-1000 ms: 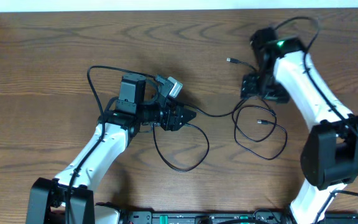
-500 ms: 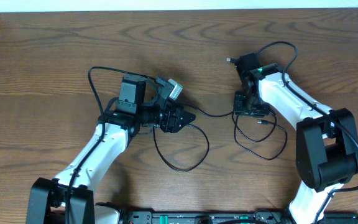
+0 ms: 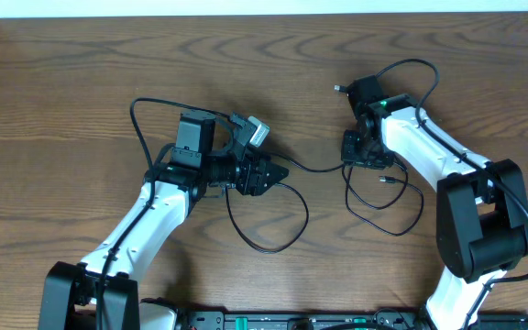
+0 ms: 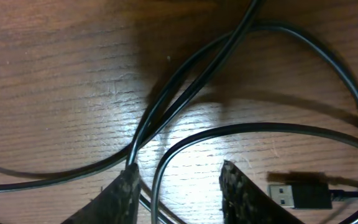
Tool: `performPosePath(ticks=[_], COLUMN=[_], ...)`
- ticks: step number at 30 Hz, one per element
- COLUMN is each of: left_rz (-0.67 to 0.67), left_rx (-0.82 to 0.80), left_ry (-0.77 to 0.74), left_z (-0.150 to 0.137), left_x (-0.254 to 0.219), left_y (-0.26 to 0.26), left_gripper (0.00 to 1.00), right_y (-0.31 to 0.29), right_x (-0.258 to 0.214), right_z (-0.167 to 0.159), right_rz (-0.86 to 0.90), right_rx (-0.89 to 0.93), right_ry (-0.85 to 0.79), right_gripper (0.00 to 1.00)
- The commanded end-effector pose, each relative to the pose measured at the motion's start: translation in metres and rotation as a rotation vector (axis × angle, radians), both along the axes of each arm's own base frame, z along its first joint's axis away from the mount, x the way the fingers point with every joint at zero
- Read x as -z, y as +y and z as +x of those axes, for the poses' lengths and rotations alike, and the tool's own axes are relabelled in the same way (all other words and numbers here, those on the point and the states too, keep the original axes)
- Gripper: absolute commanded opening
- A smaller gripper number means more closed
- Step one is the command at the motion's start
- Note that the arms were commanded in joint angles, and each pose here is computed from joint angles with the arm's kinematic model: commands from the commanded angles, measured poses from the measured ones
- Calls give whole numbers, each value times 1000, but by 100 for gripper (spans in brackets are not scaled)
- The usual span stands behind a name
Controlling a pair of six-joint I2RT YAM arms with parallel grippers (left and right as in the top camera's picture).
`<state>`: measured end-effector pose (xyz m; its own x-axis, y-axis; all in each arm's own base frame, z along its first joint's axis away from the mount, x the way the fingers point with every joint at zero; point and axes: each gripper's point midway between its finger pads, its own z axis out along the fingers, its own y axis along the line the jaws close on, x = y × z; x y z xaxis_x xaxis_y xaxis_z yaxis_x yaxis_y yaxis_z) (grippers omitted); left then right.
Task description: Untangle cables
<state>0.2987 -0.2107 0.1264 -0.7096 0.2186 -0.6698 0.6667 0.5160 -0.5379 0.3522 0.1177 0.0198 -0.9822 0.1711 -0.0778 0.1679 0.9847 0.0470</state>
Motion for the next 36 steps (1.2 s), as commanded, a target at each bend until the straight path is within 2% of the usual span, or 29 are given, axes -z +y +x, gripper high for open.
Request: performPosePath(ticks=[1,15,28,36], left_rz=[-7,5,9,20], left_rx=[21,30,30,40], left_ry=[-33,-56,-38,-27], left_z=[-1,-1,-3,-7], left_x=[-7,-6,-4,-1], left_y=[-1,-1,0,1], left_gripper=[66,66,67,67], right_y=[3,3,8,2], right_x=[5,7,14,18], right_z=[-3,-6,-18,-19], right_rz=[0,-2,-72,-83], right_rx=[13,48,192,216], right_ry=[11,18,10,10], right_gripper=[35,34,35,23])
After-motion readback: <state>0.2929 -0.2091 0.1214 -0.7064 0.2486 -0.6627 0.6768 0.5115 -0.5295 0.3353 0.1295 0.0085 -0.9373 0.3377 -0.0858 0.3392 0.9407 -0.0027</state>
